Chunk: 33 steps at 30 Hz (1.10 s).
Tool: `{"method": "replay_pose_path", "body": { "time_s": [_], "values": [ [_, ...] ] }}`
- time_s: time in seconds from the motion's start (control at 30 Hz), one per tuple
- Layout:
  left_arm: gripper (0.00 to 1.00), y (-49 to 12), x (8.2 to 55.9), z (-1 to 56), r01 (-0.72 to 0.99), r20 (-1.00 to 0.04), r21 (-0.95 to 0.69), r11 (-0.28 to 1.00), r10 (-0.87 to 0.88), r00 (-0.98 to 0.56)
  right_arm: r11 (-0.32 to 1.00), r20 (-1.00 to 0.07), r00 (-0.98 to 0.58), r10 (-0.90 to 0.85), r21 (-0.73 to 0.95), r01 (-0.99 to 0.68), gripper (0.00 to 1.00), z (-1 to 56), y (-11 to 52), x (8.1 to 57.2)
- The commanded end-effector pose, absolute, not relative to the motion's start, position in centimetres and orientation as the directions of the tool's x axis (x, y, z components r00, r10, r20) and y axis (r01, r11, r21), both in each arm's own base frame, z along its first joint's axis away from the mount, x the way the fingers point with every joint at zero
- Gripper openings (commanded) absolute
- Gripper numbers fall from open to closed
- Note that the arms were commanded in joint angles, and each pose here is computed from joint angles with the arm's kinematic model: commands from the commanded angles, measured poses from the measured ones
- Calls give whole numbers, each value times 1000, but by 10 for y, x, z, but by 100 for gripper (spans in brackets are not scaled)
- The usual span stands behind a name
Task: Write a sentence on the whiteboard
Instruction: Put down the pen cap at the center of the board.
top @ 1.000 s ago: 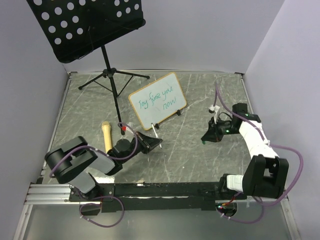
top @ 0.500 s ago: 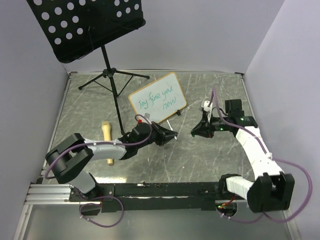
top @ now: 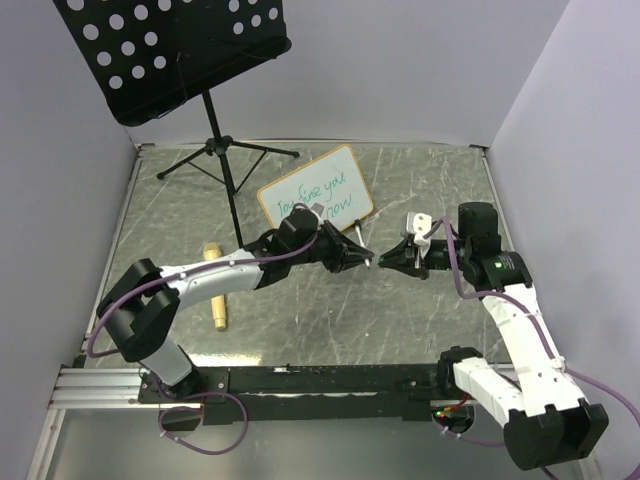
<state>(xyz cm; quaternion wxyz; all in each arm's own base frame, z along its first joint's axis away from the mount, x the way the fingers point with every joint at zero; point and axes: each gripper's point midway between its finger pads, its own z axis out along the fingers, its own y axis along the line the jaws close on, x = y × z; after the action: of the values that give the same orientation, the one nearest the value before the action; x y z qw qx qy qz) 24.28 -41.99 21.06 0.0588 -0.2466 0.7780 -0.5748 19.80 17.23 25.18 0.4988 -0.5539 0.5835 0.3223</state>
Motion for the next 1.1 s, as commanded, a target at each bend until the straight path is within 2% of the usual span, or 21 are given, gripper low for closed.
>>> {"method": "replay_pose_path", "body": {
  "time_s": [0.0,0.07,0.13,0.17,0.3,0.37,0.5,0.6,0.77,0.97,1.07],
  "values": [
    [1,-409,217,163,-211,53,-858,468,-329,-943,235,-931,132,-341,-221,-947,0,252,161,210],
    [1,-396,199,129,-136,-14,-823,552,-259,-966,266,-931,112,-346,-212,-941,0,248,153,213],
    [1,-382,179,95,-106,-26,-787,608,-204,-979,302,-935,63,-349,-176,-937,0,241,142,218],
    [1,-386,169,93,-66,-31,-803,592,-152,-988,328,-936,29,-349,-151,-933,0,235,136,222],
    [1,-383,148,47,-5,-79,-668,744,-78,-994,378,-925,-160,-346,19,-926,0,199,124,238],
    [1,-388,152,46,10,-137,-640,768,-102,-985,392,-900,-255,-353,105,-914,0,184,121,241],
    [1,-390,164,56,-5,-226,-645,765,-197,-954,438,-771,-539,-338,378,-816,0,131,114,250],
    [1,-385,160,54,-14,-237,-651,759,-220,-946,507,-682,-653,-330,456,-732,0,102,107,259],
    [1,-386,166,62,3,-279,-671,741,-249,-927,662,-576,-769,-277,466,-588,0,67,90,283],
    [1,-387,168,64,-2,-274,-688,726,-262,-925,725,-456,-856,-244,500,-473,1,39,80,295],
    [1,-387,170,68,-8,-273,-700,714,-278,-921,741,-429,-872,-238,500,-448,2,34,77,298]
  ]
}}
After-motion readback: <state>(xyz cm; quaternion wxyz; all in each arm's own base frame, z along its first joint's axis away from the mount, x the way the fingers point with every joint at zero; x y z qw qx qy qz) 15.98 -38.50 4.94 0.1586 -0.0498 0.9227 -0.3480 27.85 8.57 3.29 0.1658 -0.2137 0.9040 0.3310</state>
